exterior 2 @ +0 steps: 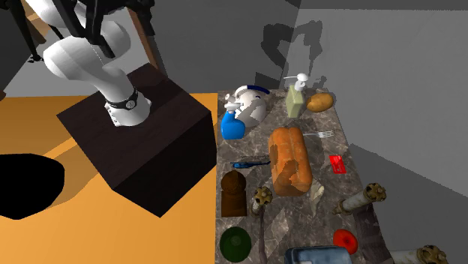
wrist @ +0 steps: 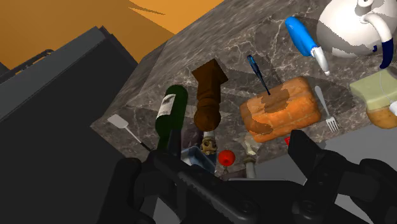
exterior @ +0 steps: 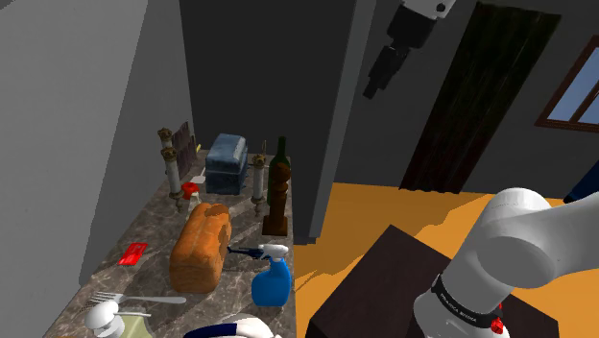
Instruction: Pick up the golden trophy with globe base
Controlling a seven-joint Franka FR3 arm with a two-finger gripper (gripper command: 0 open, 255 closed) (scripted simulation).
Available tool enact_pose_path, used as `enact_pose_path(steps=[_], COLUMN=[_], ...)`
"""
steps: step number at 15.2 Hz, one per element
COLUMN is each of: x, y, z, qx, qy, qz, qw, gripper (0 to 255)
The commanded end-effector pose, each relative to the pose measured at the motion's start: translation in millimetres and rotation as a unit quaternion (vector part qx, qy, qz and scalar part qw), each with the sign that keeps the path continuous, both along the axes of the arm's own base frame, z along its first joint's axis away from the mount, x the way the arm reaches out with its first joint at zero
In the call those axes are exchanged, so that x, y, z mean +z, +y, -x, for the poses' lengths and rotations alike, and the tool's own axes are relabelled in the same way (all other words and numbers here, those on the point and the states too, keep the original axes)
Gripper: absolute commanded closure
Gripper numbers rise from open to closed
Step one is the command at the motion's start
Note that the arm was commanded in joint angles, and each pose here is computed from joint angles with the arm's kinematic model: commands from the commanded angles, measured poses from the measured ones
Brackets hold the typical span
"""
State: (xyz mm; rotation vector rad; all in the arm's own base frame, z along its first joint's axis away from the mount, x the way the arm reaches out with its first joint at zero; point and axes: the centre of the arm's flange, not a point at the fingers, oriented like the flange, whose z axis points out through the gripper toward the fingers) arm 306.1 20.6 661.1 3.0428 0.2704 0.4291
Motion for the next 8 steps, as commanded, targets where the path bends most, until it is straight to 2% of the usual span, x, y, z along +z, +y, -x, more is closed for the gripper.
enact_pose_path(steps=[1, 8], x=[0.0, -86.3], y=[0.0, -28.5], z=[0.0, -27.5], qx=[0.000, 0.054], qy=[0.000, -0.028], qz=[0.000, -0.024], qw=[1.0000, 0.9979], gripper=[0, 0])
